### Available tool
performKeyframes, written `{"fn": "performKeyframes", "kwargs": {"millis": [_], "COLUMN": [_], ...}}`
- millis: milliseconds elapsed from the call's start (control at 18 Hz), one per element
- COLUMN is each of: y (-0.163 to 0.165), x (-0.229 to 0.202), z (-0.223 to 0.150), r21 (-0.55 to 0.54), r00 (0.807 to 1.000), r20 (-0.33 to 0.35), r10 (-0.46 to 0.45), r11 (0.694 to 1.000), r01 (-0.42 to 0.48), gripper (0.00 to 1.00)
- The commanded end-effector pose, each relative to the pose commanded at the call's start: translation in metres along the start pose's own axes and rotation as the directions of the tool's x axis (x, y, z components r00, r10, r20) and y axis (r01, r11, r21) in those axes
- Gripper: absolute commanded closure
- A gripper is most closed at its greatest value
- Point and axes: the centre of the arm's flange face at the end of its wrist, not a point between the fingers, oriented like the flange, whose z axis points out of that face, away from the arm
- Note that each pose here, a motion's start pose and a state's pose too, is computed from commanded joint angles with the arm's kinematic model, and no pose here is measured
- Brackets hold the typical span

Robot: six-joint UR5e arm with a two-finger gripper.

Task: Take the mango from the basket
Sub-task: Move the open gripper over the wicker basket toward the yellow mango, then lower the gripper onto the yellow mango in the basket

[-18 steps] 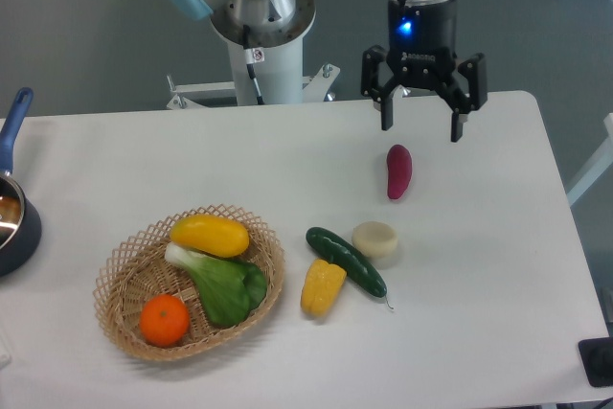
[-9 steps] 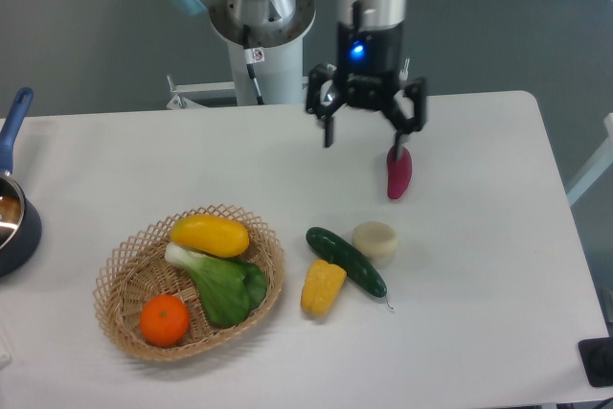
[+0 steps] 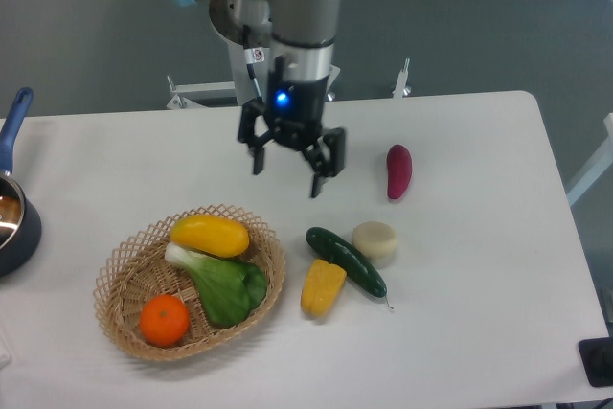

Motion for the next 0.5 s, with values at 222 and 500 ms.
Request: {"fn": "performKeyframes", "kwargs": {"millis": [222, 500], "y": [0.0, 0.001], "x": [0.014, 0.02], "z": [0.035, 0.064], "r21": [-0.025, -0.05], "r00": [0.992, 0.976], "r20": [-0.071, -0.124], "r10": [0.1, 0.181], "r11": [0.995, 0.981], "r01": [-0.102, -0.188], "gripper": [0.0, 0.0]}}
